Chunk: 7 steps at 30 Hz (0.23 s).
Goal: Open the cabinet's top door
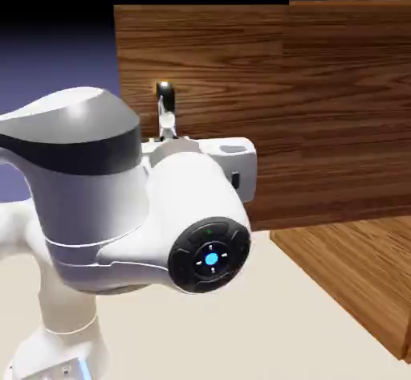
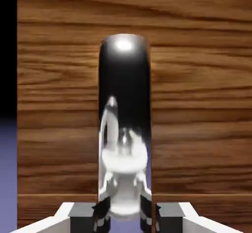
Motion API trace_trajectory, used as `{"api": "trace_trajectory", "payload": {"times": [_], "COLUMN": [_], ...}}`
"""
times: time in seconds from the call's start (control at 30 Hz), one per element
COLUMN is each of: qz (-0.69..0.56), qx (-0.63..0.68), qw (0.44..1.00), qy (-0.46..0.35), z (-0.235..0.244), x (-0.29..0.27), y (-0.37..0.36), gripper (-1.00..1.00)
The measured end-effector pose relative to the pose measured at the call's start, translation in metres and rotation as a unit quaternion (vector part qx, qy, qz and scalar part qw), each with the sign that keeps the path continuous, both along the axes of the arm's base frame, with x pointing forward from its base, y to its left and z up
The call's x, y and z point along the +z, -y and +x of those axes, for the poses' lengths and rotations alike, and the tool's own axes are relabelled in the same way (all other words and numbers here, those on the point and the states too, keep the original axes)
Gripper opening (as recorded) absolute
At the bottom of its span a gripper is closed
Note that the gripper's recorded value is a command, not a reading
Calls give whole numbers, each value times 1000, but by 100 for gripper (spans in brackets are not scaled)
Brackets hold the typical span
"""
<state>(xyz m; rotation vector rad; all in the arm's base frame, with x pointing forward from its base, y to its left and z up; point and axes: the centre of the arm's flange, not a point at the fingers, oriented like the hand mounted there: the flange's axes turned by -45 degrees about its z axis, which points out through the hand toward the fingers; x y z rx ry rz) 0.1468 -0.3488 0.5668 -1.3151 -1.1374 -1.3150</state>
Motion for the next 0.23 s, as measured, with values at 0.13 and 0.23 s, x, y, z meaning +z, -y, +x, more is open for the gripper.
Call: {"api": "trace_trajectory", "payload": {"times": [0.13, 0.23], "qz": [0, 0], "qx": [32, 55], "qw": [999, 998], "qy": [0, 0], "z": [6, 11], "x": [0, 0], "y": [34, 57], "gripper": [-100, -100]}}
